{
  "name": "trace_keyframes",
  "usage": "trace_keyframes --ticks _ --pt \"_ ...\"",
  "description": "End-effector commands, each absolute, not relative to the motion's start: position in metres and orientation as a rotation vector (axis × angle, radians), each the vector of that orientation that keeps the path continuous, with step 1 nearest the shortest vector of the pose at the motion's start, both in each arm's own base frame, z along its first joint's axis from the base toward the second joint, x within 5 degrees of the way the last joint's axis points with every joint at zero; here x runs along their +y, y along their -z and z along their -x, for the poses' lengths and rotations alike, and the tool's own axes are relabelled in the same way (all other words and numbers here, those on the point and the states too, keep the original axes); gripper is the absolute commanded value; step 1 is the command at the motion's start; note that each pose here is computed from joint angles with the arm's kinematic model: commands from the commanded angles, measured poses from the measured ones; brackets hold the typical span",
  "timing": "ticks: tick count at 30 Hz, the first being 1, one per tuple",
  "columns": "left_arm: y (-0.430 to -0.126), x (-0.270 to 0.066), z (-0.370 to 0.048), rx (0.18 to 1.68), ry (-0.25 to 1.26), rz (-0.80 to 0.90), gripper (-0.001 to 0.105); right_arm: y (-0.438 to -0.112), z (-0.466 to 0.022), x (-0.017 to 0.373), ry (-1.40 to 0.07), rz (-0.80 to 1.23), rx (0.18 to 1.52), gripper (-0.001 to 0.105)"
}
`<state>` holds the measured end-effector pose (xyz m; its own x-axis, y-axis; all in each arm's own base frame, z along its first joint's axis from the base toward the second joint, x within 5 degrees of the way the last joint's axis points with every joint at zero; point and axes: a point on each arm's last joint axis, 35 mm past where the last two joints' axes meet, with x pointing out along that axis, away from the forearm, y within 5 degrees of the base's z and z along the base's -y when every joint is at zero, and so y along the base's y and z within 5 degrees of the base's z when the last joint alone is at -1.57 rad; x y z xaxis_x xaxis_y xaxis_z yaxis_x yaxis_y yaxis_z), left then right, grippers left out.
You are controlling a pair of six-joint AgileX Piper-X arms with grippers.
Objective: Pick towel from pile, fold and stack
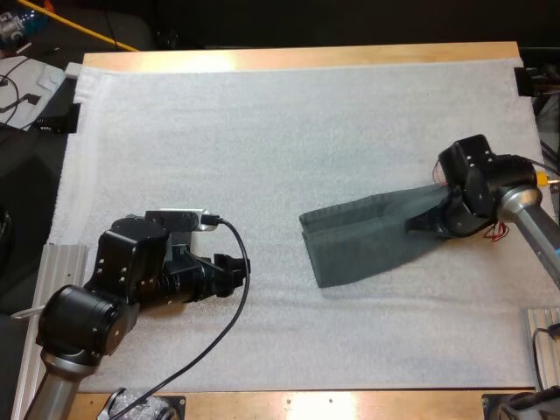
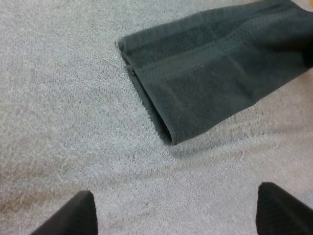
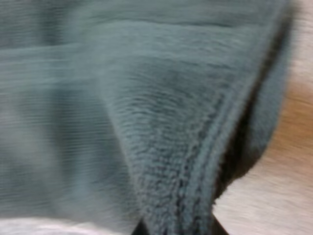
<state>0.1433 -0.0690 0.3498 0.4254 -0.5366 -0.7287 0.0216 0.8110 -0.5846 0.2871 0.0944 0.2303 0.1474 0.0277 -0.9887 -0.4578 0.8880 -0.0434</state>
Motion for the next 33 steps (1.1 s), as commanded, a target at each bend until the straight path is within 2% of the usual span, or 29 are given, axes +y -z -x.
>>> trace_keyframes --ticks 1,7,14,27,28,30,33 --pt "-0.352 -0.070 -0.143 1.077 0.386 0.542 0.065 -0.234 -0.274 0.122 -0.448 0.394 1.341 0.000" --pt "-0.352 -0.070 -0.143 1.079 0.393 0.538 0.066 -0.218 -0.255 0.174 -0.544 0.353 1.300 0.000" --pt "-0.352 -0.070 -0.143 1.081 0.403 0.535 0.066 -0.196 -0.245 0.213 -0.599 0.245 1.328 0.000" --pt "-0.351 -0.069 -0.142 1.094 0.404 0.545 0.065 -0.173 -0.252 0.232 -0.622 0.091 1.365 0.002" --pt "-0.351 -0.070 -0.142 1.097 0.403 0.545 0.065 -0.172 -0.253 0.233 -0.625 0.085 1.364 0.005" --pt "-0.351 -0.069 -0.142 1.095 0.404 0.545 0.065 -0.172 -0.253 0.234 -0.641 0.066 1.364 0.017" --pt "-0.351 -0.070 -0.142 1.095 0.406 0.546 0.065 -0.175 -0.254 0.238 -0.685 0.037 1.352 0.045"
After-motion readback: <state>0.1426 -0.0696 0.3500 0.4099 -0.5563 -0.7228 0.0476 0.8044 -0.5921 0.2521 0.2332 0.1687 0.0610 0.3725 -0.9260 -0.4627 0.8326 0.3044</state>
